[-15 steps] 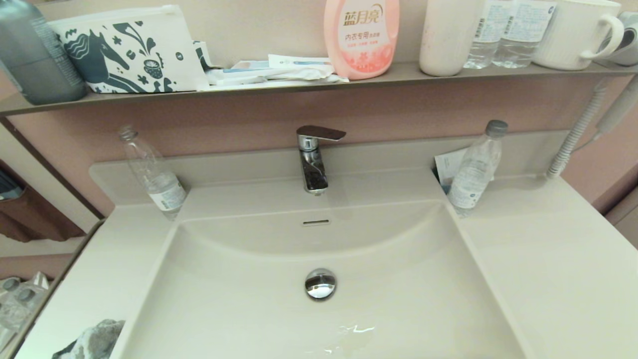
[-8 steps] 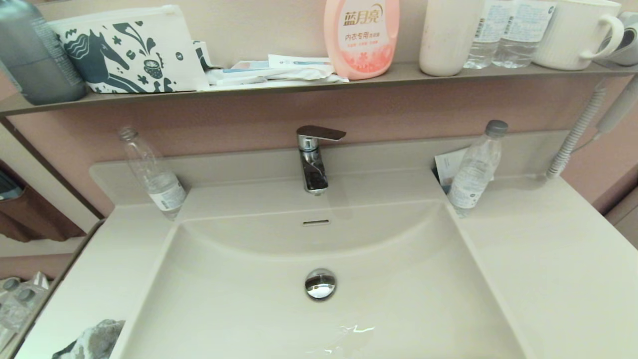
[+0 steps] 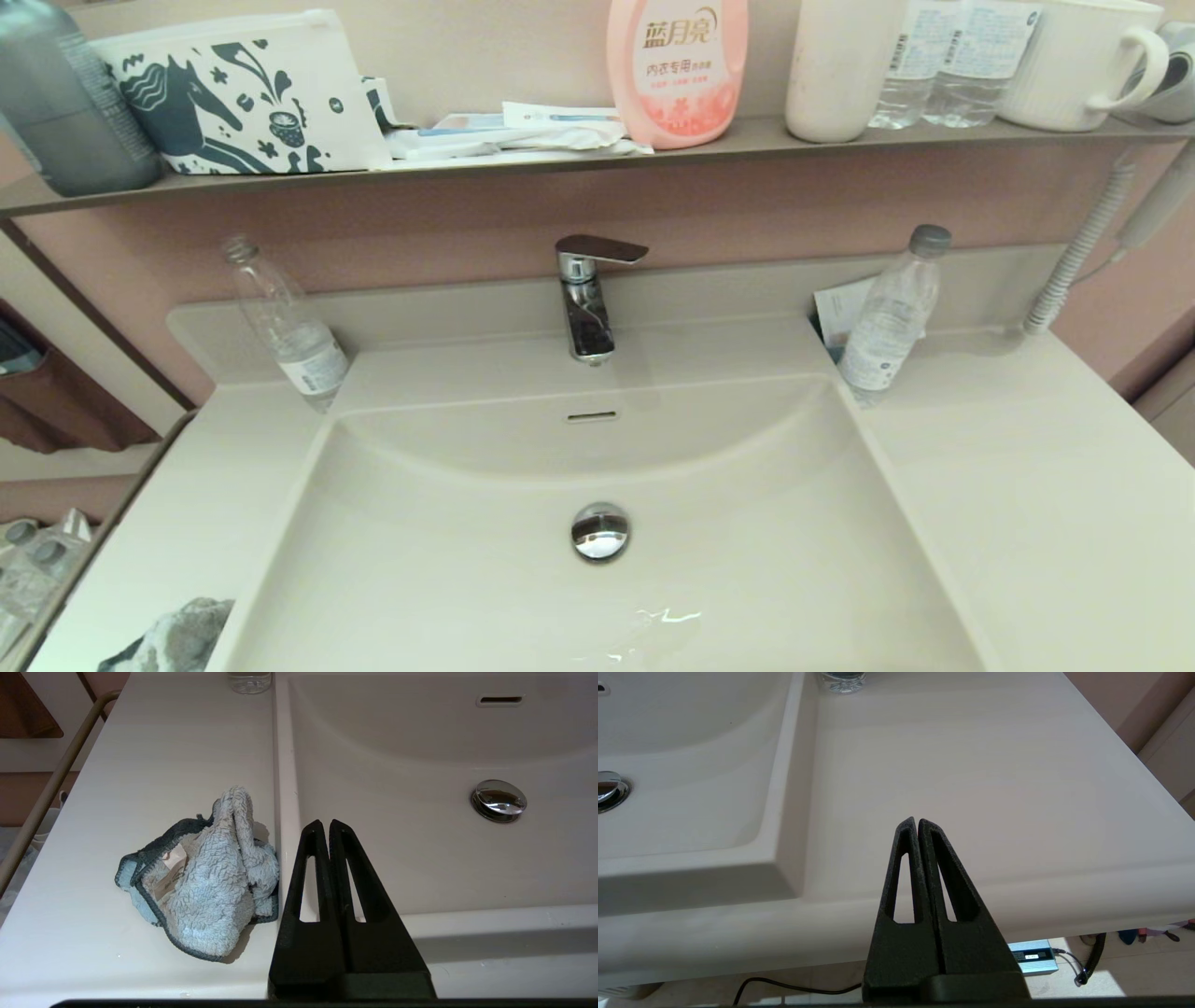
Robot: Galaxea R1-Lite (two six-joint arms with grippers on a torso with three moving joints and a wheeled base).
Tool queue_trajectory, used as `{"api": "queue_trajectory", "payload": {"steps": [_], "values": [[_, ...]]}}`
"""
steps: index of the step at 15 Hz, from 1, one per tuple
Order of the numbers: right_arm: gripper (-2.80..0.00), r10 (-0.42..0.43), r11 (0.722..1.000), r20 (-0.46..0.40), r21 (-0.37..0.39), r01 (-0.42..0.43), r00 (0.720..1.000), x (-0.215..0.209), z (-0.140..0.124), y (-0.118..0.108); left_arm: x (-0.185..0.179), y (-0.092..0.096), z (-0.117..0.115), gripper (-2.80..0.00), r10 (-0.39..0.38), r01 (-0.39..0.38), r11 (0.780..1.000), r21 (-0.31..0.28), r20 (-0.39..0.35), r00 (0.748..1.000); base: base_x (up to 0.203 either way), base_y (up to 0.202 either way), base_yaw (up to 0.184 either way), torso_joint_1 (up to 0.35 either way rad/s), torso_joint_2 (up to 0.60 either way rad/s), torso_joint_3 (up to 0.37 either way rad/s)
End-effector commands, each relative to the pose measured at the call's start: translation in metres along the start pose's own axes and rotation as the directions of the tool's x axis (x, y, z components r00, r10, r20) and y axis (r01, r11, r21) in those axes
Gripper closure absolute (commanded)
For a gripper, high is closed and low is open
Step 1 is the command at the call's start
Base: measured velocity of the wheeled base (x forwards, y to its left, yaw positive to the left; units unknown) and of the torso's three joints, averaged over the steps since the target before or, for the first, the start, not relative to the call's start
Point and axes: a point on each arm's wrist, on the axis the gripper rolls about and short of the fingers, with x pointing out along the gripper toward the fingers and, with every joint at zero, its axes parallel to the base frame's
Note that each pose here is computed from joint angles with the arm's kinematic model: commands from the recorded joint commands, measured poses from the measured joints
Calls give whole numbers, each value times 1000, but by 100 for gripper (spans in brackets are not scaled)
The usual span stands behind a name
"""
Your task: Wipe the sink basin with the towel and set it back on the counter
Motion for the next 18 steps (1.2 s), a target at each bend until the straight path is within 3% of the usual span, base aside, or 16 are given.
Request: {"api": "queue_trajectory", "payload": {"steps": [1, 18], "values": [[0, 1, 1000, -1, -1, -1, 1000, 0, 0, 0, 0, 0, 0, 0, 1, -1, 1000, -2, 0, 1000, 0, 0, 0, 0, 0, 0], [0, 0, 1000, -1, 7, 0, 1000, 0, 0, 0, 0, 0, 0, 0, 1, -1, 1000, 0, 0, 1000, 0, 0, 0, 0, 0, 0]]}}
